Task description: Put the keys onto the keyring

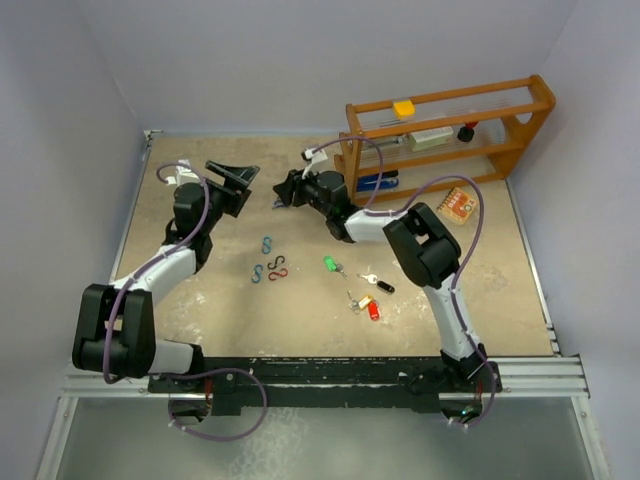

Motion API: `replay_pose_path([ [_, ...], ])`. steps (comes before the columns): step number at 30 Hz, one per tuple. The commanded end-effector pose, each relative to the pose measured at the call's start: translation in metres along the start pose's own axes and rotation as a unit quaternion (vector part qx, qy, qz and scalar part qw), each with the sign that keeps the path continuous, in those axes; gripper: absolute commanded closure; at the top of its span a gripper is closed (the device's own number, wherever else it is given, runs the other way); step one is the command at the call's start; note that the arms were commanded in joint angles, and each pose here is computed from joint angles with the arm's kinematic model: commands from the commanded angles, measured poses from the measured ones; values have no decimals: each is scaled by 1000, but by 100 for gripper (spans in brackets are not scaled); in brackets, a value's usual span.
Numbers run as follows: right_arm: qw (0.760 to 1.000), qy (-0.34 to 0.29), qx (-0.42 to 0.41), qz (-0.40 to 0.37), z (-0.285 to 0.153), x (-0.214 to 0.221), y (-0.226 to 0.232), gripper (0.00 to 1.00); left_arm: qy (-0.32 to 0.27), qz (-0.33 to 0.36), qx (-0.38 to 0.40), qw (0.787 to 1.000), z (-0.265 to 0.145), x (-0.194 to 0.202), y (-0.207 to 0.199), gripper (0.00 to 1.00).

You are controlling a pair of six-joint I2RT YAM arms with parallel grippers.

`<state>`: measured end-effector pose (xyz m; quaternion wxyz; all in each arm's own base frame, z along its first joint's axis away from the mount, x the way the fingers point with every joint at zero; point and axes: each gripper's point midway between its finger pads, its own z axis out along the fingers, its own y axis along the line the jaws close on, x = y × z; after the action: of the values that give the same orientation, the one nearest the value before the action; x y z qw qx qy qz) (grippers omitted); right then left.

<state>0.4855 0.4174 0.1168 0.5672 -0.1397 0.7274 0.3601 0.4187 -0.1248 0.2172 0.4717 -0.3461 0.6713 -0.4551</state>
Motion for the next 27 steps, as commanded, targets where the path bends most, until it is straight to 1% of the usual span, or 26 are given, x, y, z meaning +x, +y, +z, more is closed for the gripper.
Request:
replay_pose_path([
  [1, 1000, -7, -24, -9, 3, -14, 16, 45, -15, 14, 8, 1000, -2, -9, -2, 16],
  [3, 1000, -8, -22, -11, -2, -15, 16, 43, -15, 20, 4, 1000, -2, -10, 1, 16],
  [6, 999, -23, -16, -18, -17, -29, 18, 43, -18, 32, -10, 999, 0, -10, 9, 16],
  [8, 1000, -24, 1, -19, -30, -33, 15, 43, -19, 46, -23, 999, 0, -11, 16, 16],
  [11, 999, -13, 25, -18, -54, -37, 11, 39, -22, 64, -54, 996, 1, -12, 33, 16],
  [14, 998, 5, 59, -24, -78, -43, 5, 29, -22, 81, -75, 994, 4, -11, 46, 16],
  [19, 993, 39, 108, -25, -116, -57, 1, 25, -17, 124, -117, 985, 8, -12, 69, 22],
  [23, 986, 79, 147, -27, -142, -56, -6, 23, -4, 171, -161, 972, 8, -7, 84, 24],
  [26, 978, 114, 170, -25, -163, -48, -10, 22, 12, 224, -196, 955, 7, 8, 90, 24],
  [27, 977, 121, 173, -18, -169, -46, -10, 22, 17, 250, -214, 944, 6, 11, 93, 24],
])
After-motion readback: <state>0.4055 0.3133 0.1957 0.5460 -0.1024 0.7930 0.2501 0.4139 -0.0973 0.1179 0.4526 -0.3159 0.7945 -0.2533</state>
